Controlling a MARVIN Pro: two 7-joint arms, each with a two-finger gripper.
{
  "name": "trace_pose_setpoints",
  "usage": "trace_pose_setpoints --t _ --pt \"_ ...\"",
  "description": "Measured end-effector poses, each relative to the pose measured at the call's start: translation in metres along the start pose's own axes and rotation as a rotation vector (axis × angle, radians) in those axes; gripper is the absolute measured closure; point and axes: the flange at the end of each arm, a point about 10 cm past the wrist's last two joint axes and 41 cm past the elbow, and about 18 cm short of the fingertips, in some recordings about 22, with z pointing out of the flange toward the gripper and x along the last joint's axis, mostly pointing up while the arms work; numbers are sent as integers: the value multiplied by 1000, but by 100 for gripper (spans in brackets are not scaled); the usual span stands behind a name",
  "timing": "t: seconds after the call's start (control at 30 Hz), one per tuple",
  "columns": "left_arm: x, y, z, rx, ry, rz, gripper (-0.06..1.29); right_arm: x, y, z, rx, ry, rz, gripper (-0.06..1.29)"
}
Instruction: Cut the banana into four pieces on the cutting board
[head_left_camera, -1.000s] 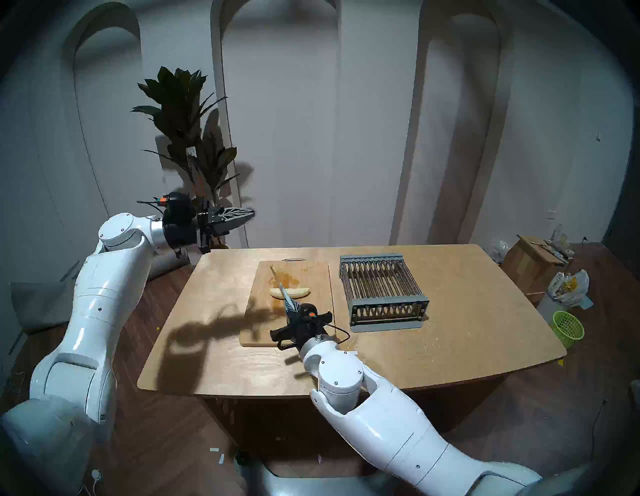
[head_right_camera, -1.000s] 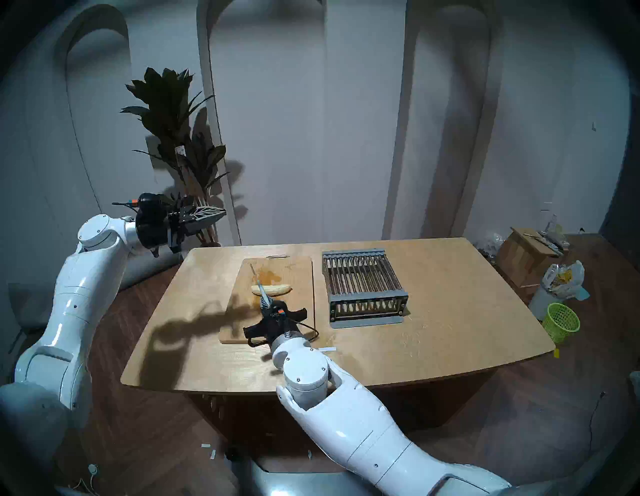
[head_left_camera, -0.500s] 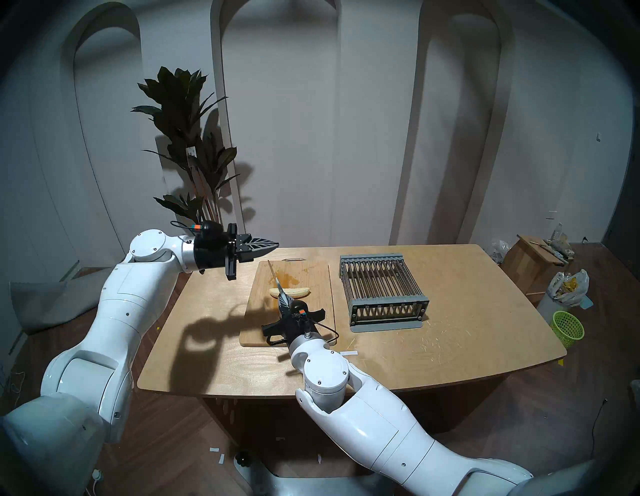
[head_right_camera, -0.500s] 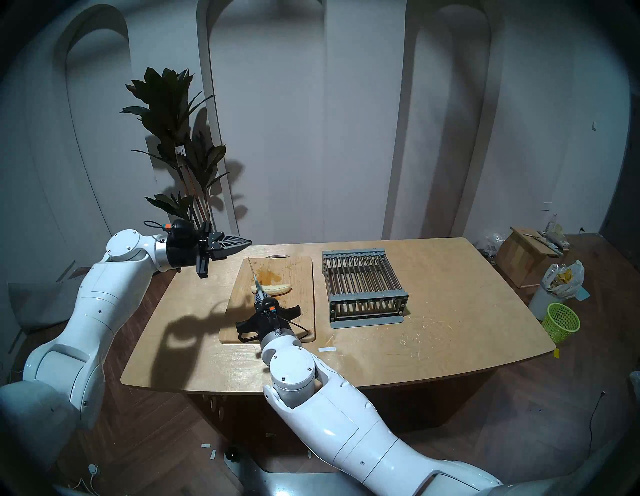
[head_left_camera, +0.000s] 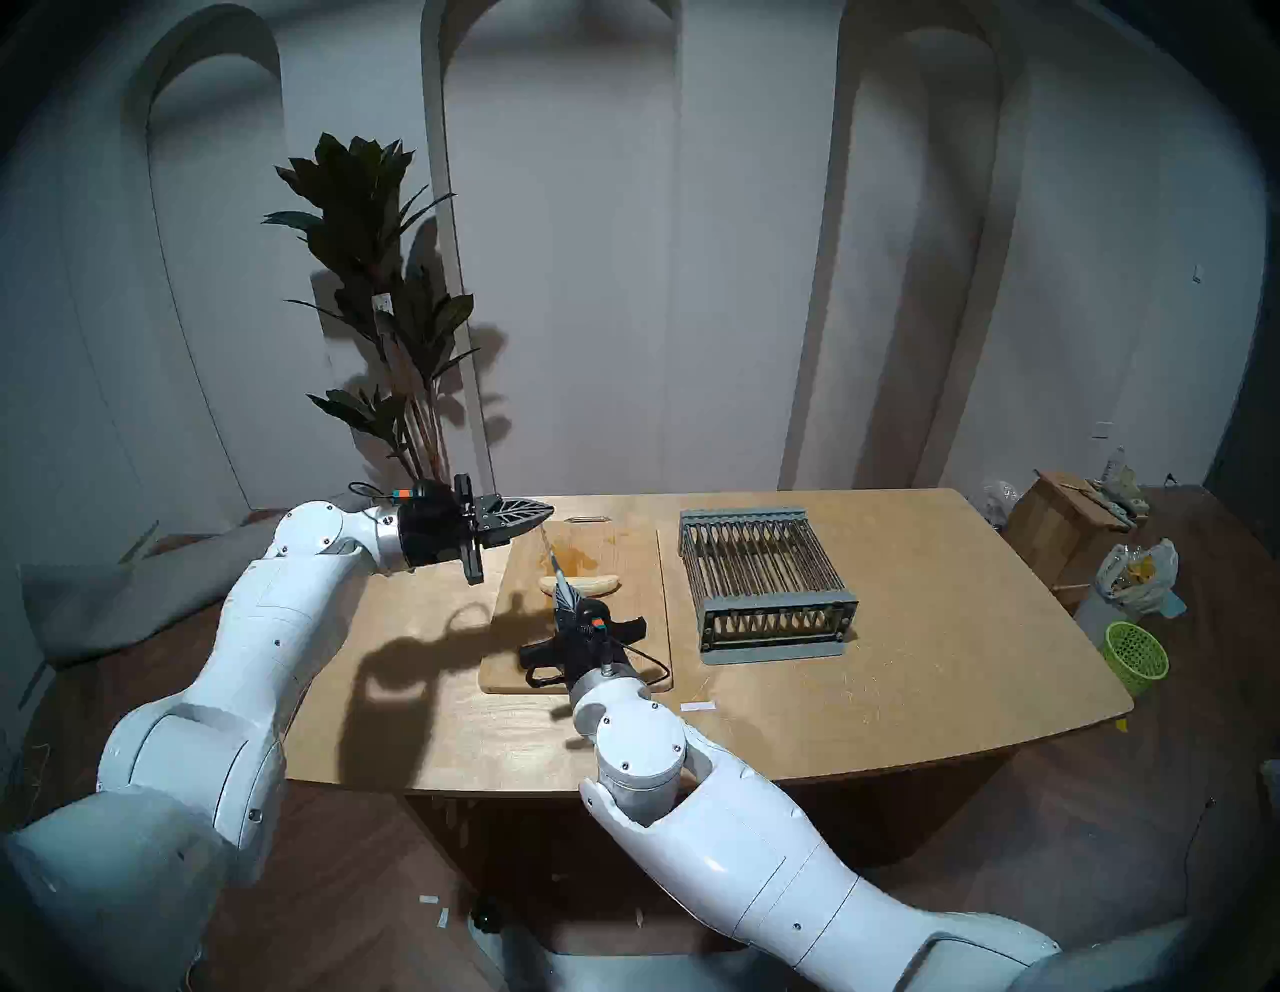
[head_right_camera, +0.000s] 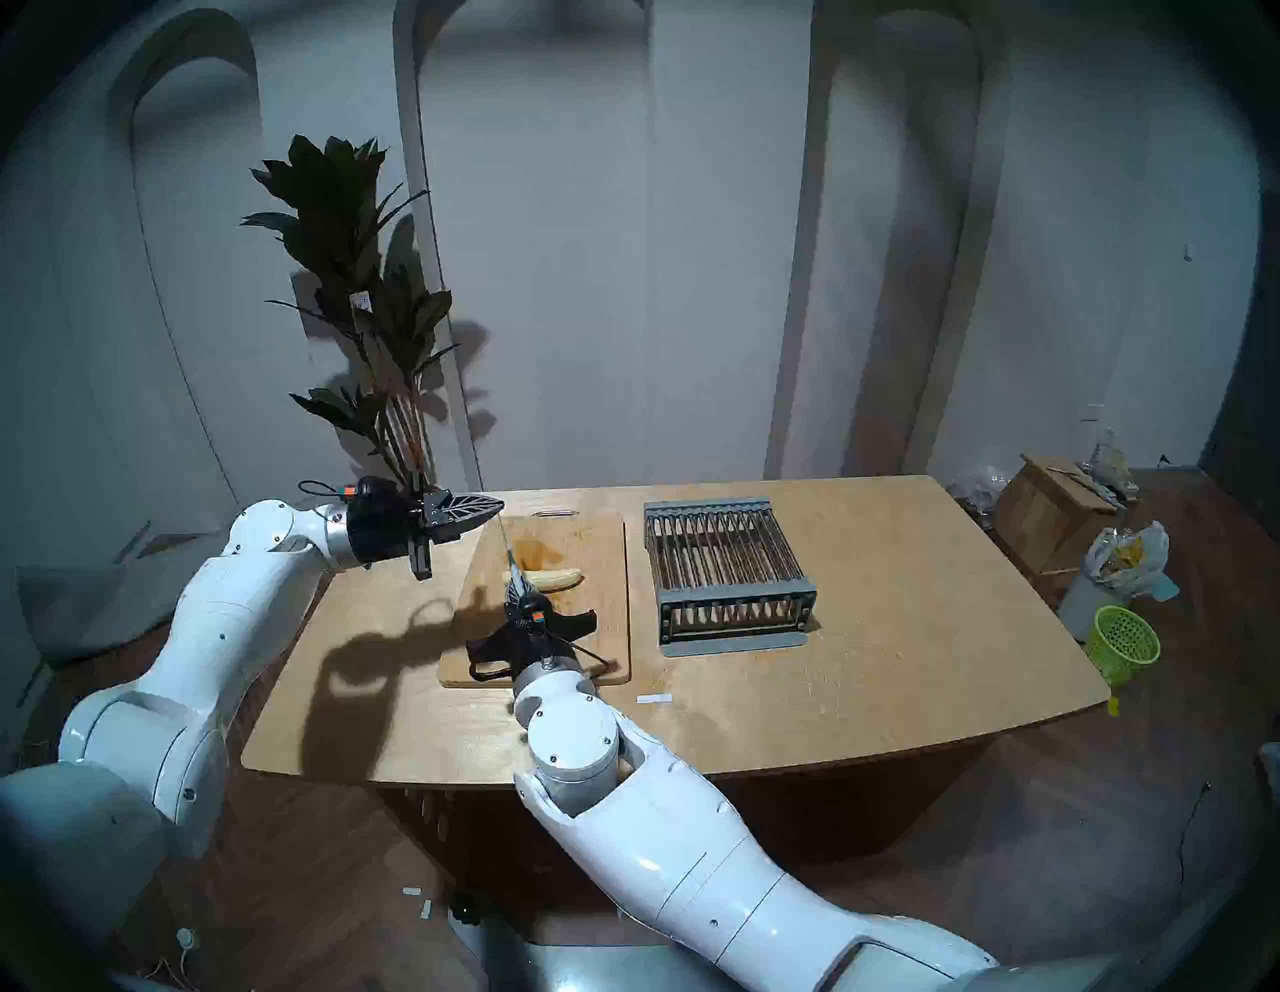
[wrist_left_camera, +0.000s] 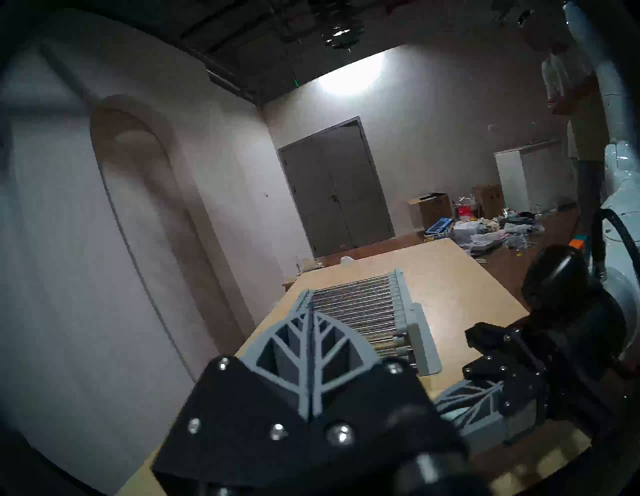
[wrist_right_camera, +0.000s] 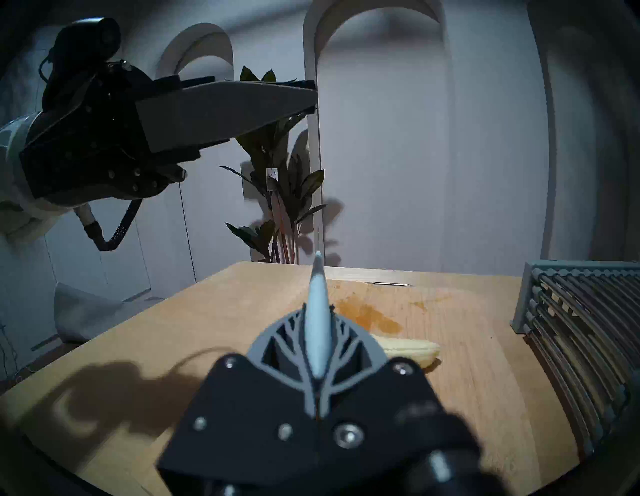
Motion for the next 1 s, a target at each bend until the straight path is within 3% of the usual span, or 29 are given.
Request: trace_pose_setpoints --t 0.23,0.4,0.6,1.0 --pt "-5 2 5 -4 3 -14 126 -3 -2 -1 -9 -8 16 126" --pt "-7 14 19 -91 -17 -45 126 -3 0 -1 -21 -10 25 126" --pt "-12 26 26 -149 -20 -76 126 -5 0 -2 -31 -15 29 126" --pt "-23 37 26 -157 -22 -94 126 -15 -7 -9 -30 -40 36 126"
